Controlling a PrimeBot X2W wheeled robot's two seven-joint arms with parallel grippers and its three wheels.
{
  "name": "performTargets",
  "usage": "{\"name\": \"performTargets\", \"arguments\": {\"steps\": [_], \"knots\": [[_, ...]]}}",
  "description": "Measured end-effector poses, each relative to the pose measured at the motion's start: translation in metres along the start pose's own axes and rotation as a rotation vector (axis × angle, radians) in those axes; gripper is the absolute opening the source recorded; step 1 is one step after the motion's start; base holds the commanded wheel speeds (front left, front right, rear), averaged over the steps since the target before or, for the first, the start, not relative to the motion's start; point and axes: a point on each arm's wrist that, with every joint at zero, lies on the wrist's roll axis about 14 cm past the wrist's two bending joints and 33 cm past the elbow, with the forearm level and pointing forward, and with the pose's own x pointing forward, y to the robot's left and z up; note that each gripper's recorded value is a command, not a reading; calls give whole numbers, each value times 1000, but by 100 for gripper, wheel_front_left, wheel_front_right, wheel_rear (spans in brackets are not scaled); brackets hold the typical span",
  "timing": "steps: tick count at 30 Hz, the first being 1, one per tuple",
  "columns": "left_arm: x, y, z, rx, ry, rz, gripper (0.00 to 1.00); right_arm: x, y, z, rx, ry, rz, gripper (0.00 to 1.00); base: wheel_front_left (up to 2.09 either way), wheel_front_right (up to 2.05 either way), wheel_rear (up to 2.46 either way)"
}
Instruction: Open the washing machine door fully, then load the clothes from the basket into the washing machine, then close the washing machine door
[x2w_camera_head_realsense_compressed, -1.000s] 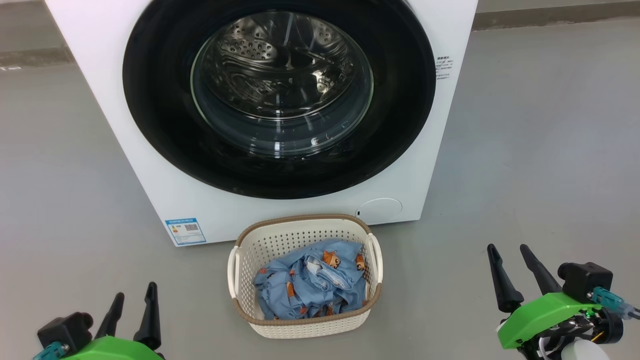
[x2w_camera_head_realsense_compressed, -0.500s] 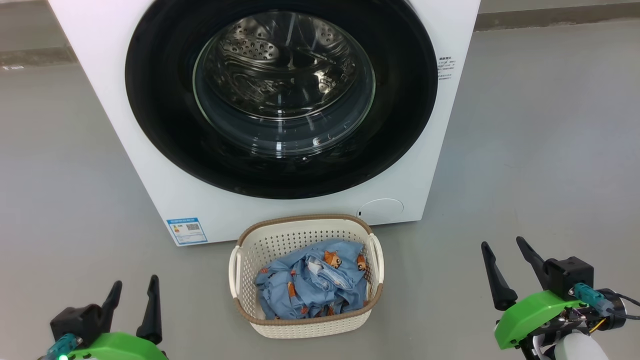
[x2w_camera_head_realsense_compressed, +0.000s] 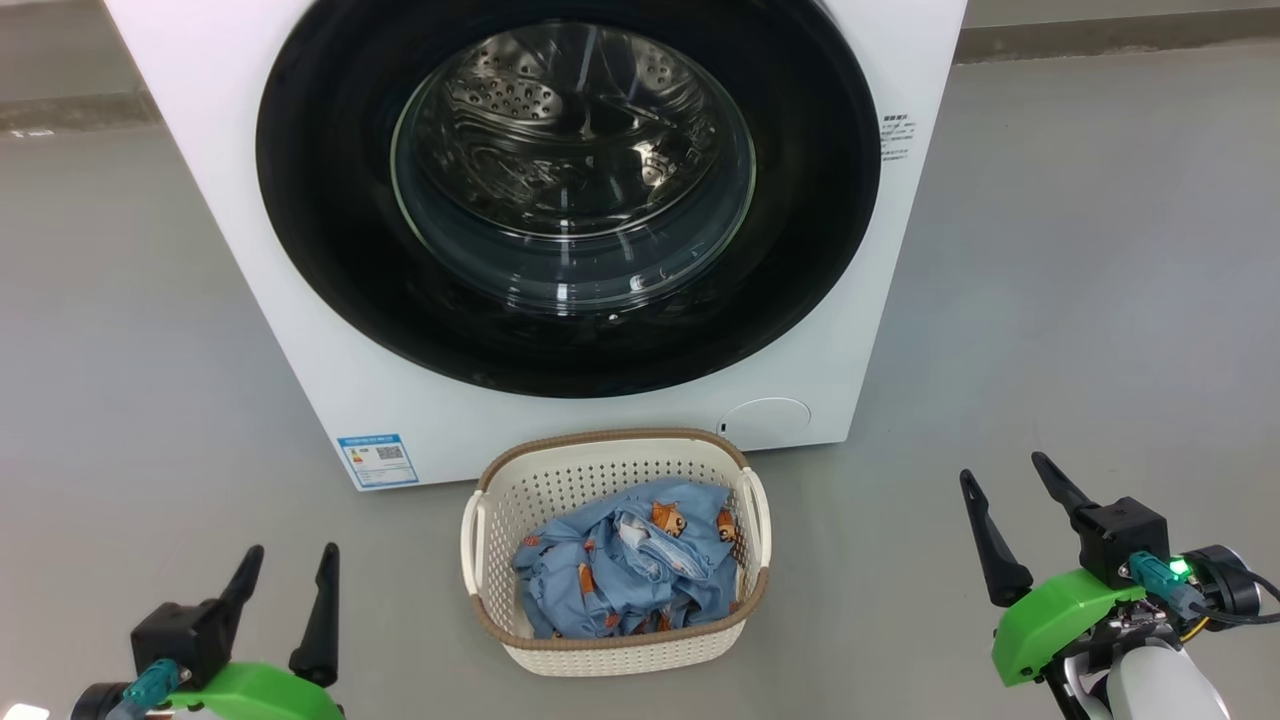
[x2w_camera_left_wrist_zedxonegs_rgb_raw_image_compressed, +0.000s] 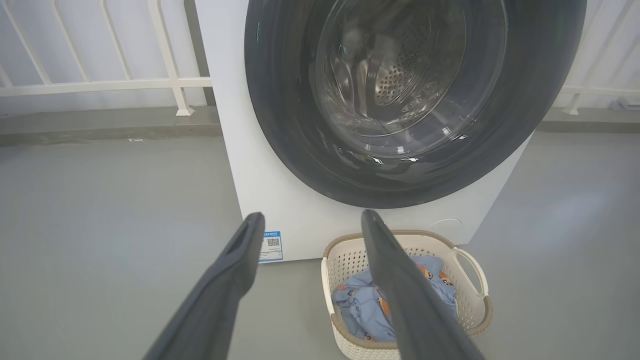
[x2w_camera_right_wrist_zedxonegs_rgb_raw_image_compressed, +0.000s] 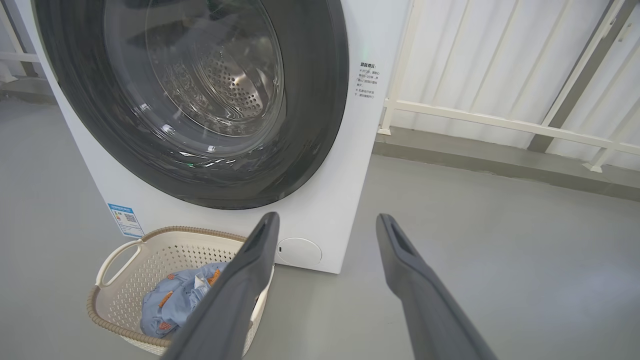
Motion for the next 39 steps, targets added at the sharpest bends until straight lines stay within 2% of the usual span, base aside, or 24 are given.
{"name": "performTargets", "arguments": {"steps": [13, 39], "knots": [[-1, 1, 0, 0, 1, 4, 100, 1, 2, -2, 62, 8, -15, 100, 0, 0, 0], [-3, 11, 2, -24, -10, 40, 100, 2, 3, -3, 62, 15, -11, 100, 0, 0, 0]]}}
